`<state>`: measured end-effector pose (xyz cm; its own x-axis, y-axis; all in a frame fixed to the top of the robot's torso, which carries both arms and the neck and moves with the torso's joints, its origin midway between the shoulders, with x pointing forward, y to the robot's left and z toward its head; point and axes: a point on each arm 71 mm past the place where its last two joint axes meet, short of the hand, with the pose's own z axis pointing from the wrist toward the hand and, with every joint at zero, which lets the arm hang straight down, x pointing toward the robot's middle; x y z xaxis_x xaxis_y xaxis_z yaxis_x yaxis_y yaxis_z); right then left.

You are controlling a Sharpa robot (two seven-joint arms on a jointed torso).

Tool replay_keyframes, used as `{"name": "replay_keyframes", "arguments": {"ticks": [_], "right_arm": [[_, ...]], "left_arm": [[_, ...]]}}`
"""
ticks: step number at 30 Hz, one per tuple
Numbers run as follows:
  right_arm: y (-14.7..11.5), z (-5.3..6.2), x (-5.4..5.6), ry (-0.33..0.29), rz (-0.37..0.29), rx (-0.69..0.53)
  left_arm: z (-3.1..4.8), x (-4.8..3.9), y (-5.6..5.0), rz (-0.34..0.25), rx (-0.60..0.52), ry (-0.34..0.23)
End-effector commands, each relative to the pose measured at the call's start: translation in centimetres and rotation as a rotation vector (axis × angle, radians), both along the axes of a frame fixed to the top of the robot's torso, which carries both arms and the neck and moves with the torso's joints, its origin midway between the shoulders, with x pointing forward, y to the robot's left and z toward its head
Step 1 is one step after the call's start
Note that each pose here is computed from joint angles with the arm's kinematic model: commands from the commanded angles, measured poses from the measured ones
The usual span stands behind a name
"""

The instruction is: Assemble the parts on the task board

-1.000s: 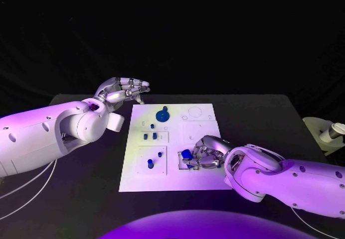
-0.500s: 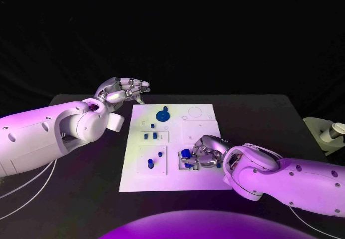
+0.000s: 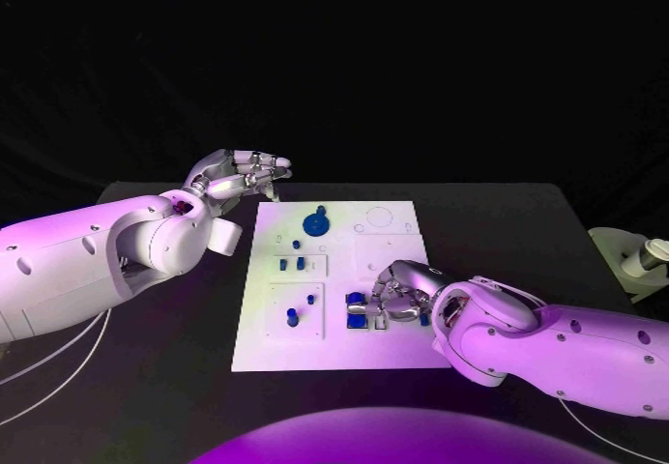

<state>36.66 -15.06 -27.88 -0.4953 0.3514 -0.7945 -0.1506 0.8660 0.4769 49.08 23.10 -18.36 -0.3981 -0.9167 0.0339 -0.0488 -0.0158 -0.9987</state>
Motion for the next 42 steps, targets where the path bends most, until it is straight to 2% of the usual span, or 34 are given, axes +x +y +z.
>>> {"name": "replay_keyframes", "arguments": {"ticks": [1,8,16,33,42], "right_arm": [[0.1,0.4,-0.2,-0.047,0.018,0.002],[-0.1,1.1,-1.1,-0.064,0.051,0.020],[0.0,1.4,-1.6,-0.055,0.081,0.019],[0.0,0.7,-0.8,-0.055,0.071,-0.016],[0.2,0.5,-0.8,-0.044,0.097,-0.036]], "left_arm": [[0.11,-0.07,-0.2,-0.015,-0.012,0.000],[0.11,-0.08,0.0,-0.012,-0.011,0.000],[0.09,-0.07,0.0,-0.011,-0.010,0.001],[0.09,-0.09,0.1,-0.010,-0.009,0.002],[0.08,-0.11,0.2,-0.009,-0.008,0.003]]}}
